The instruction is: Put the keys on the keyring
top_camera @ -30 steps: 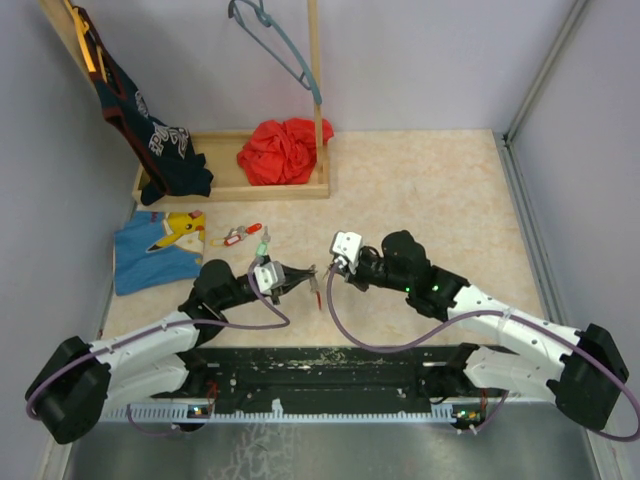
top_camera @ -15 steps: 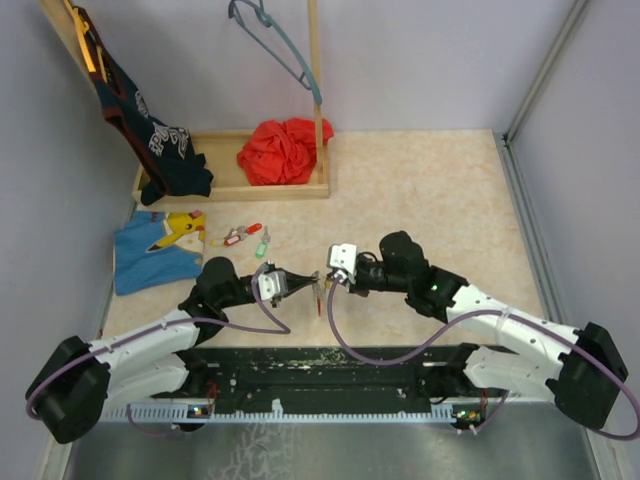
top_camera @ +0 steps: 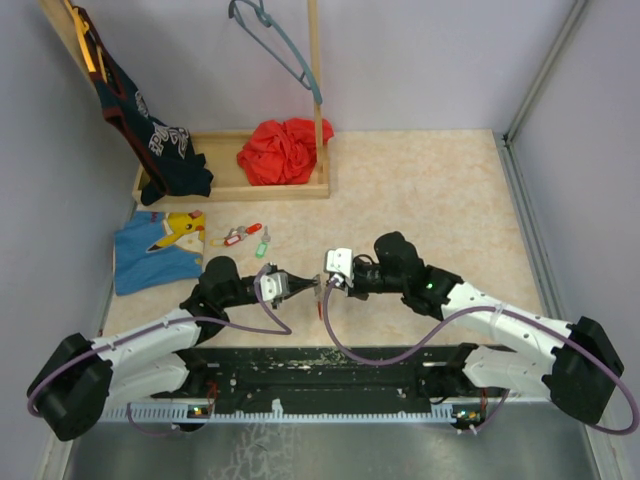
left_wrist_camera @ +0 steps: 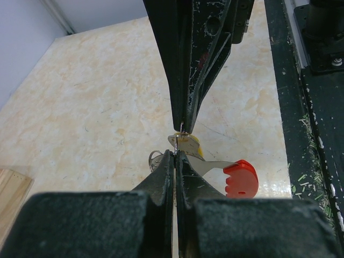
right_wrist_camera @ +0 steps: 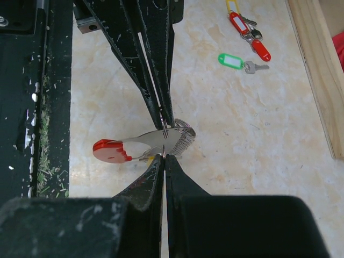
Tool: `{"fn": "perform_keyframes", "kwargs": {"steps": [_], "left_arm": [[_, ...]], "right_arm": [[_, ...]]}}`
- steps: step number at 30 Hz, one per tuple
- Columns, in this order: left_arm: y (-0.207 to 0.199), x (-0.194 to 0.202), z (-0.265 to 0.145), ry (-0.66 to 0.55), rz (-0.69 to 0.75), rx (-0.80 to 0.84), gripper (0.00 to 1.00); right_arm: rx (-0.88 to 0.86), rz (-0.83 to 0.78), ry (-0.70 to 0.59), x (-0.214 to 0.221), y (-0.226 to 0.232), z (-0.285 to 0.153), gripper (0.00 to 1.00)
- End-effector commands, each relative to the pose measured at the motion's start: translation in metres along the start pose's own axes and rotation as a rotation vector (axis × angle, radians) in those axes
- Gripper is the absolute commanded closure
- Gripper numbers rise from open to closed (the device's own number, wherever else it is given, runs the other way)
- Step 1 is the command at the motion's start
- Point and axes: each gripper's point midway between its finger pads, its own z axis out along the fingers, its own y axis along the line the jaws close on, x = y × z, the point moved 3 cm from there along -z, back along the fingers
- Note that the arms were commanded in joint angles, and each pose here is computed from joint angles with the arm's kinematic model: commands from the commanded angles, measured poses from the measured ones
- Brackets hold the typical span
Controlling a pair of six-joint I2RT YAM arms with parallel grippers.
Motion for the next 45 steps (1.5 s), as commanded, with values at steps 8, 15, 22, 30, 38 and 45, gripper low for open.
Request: {"fn": "perform_keyframes", "kwargs": {"steps": [8,15,22,30,38,45], "left_arm": [[0.0060,-0.0149,0.0049,-0.039,0.032,0.020,1.00],[0.0047,-0.0147,0.0057,-0.037,0.027,0.033,1.00],[0.0044,-0.0146,0.0066,-0.035,0.026,0.041,1.00],[0.0028,-0.0143,0.0074,-0.033,0.018,0.056,1.00],[0.0025,-0.0135,0.0074,-0.029,0.017,0.058,1.00],[0.0022,-0.0130,0.0082,-0.028,0.015,0.064,1.00]], "right_arm": [[-0.004,-0.055,-0.076,-0.0248,-0.0041,-0.0019,1.00],[-0.015,-0.057,-0.078,-0.0260,-0.0028,-0.0017,1.00],[-0.030,-0.057,-0.076,-0.0262,-0.0010,-0.0007,1.00],[-0.023,-0.055,-0.063,-0.0257,-0.0019,0.0000,1.00],[0.018,-0.051,-0.057,-0.0250,-0.0064,-0.0028,1.00],[-0.010,-0.055,-0.067,-0.0265,-0.0032,-0.0012,1.00]]}}
